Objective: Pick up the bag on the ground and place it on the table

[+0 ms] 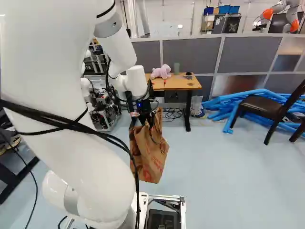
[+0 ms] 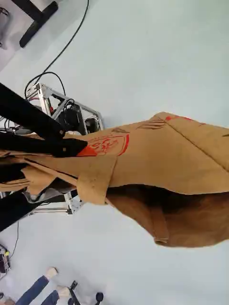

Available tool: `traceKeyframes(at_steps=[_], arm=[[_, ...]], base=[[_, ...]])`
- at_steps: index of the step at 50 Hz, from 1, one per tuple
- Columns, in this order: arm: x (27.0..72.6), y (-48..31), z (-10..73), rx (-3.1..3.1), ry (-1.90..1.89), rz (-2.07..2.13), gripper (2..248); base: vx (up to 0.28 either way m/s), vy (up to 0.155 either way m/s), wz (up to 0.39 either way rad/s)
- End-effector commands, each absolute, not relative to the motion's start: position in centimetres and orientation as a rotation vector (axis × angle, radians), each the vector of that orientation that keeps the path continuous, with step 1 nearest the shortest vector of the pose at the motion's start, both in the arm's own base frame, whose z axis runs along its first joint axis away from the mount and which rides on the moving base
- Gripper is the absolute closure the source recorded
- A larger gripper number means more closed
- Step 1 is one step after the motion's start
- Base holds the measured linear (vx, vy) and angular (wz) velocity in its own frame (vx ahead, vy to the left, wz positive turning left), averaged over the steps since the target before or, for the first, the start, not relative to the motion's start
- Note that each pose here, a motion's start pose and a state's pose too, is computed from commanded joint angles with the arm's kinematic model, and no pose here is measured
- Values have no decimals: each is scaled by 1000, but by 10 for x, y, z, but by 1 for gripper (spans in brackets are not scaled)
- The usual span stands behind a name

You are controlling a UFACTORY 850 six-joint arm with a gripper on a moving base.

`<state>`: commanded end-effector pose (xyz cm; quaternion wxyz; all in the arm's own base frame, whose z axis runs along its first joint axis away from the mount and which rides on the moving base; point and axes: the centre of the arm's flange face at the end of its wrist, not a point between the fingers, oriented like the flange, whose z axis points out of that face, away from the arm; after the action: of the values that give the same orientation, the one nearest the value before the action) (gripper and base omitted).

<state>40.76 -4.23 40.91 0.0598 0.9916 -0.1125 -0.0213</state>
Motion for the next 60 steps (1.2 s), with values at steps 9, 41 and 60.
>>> traceKeyframes(at_steps=[9, 41, 60], arm=[[407, -42, 422, 2999, -343, -47, 229], [403, -41, 473, 2992, -356, 48, 229], [406, -46, 502, 2983, -380, 82, 229]], base=[[0, 0, 0], [0, 0, 0], [0, 0, 0]])
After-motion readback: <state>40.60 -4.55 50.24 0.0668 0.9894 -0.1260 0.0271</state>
